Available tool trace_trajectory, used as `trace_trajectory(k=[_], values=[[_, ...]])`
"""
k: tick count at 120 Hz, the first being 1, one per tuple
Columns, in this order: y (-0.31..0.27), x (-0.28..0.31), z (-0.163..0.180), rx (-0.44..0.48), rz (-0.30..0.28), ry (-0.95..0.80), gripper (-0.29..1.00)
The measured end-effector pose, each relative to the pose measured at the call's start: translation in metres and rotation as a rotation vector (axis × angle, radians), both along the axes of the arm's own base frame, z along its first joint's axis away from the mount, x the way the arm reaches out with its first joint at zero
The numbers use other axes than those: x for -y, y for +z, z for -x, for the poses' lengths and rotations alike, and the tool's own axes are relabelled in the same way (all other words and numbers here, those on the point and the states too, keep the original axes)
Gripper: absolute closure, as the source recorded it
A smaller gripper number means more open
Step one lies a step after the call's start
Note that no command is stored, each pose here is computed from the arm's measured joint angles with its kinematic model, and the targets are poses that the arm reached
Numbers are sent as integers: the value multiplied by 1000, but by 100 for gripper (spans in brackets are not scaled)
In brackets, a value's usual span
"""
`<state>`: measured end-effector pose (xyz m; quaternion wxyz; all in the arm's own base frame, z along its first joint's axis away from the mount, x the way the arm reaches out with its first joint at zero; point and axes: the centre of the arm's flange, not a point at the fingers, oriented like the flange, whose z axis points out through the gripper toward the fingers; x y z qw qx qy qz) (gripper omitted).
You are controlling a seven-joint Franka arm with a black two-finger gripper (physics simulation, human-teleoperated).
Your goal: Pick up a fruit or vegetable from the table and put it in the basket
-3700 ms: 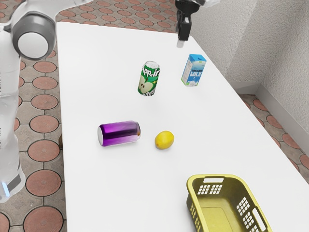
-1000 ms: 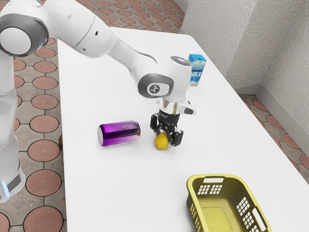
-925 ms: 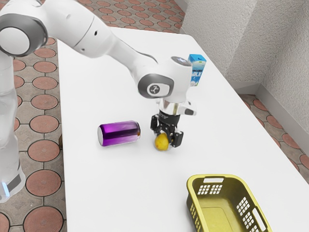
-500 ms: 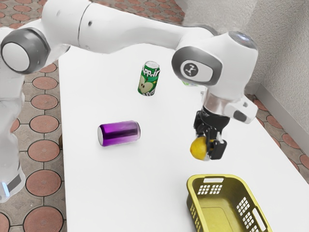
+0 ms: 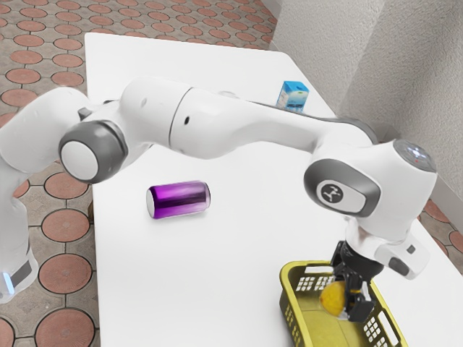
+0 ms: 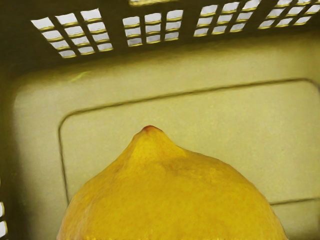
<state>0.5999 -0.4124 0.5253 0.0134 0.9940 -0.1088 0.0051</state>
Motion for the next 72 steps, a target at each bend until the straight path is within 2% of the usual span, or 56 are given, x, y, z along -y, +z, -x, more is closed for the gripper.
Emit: trace_trajectory(k=[30,42,58,64,72], values=[[-6,1,-34,115,82,-65,40],[-9,6,-36,134,100,-99,20],[-7,12,-35,157,118,-139,8],[-2,12,-33,166,120,-152,5],[38,-34,-12,168,50,-125,3]])
